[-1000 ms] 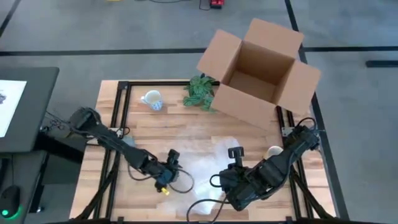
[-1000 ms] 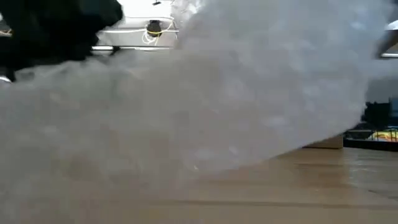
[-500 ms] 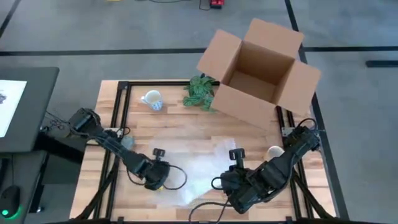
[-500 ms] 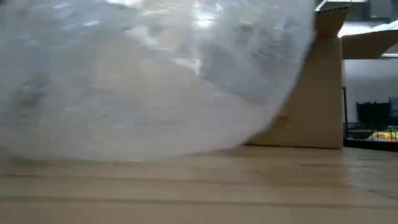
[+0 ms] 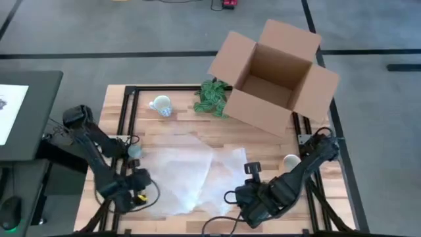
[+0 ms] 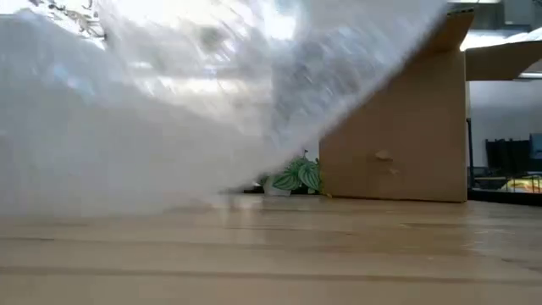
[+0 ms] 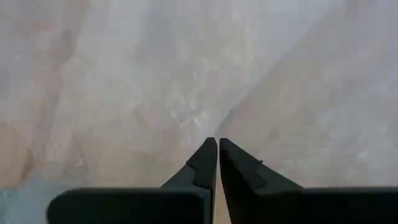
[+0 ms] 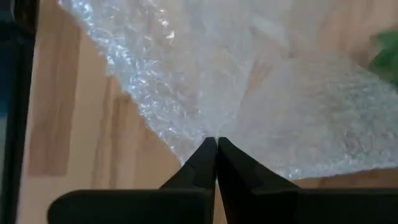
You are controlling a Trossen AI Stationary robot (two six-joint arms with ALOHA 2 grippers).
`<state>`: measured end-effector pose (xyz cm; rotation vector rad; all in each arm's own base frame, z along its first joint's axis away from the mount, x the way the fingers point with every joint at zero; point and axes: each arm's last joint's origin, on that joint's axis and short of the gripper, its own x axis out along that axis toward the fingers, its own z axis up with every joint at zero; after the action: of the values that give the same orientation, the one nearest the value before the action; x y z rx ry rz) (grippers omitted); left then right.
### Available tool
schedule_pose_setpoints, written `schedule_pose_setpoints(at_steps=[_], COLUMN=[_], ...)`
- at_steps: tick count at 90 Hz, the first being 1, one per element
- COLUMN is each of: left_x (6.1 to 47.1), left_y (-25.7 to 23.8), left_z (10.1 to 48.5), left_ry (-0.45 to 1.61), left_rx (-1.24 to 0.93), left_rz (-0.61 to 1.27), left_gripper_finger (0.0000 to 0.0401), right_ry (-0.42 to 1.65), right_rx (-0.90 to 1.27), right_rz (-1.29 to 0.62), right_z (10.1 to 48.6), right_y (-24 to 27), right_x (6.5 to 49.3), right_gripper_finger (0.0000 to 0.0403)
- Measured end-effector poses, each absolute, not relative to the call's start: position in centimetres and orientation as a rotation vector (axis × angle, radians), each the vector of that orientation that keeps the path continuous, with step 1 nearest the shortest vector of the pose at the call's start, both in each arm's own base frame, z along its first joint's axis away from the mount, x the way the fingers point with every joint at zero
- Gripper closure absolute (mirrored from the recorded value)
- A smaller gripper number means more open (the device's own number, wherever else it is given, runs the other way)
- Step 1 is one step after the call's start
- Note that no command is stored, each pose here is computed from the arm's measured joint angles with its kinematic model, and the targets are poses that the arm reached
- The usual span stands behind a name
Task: Wrap mug
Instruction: Prepare the bubble wrap
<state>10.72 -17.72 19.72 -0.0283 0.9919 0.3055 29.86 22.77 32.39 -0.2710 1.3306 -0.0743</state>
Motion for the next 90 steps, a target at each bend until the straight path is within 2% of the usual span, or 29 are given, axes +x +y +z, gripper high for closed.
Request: schedule_pose_setpoints(at_steps=[14, 31, 47, 62, 75, 90], left_x=[10.7, 11.9, 13.5, 15.4, 17.8, 20.3], left_y=[-17.6, -17.3, -17.4, -18.3, -18.2, -16.6], left_z=[20.3, 20.5, 20.7, 21.4, 22.0, 22.4], left_ry=[0.889, 0.833, 0.807, 0.732, 0.722, 0.722], left_rx=[-0.014, 0.028, 0.054, 0.127, 0.182, 0.283], left_rz=[0.300, 0.299, 0.241, 0.108, -0.058, -0.189], left_gripper_finger=[0.0401, 0.0401, 0.0401, 0.0397, 0.0364, 0.0307], right_ry=[1.450, 1.508, 1.631, 1.651, 1.596, 1.476], right_rx=[-0.225, -0.172, 0.034, 0.167, 0.181, 0.142], right_rz=[-0.138, -0.131, -0.035, 0.010, 0.024, -0.054], right_z=[29.6, 29.1, 29.8, 31.3, 33.2, 34.8], right_y=[22.6, 22.0, 20.5, 19.5, 19.1, 18.7], right_x=[29.5, 29.8, 30.4, 30.0, 28.7, 27.5], right_gripper_finger=[0.0403, 0.0394, 0.0342, 0.0282, 0.0251, 0.0245])
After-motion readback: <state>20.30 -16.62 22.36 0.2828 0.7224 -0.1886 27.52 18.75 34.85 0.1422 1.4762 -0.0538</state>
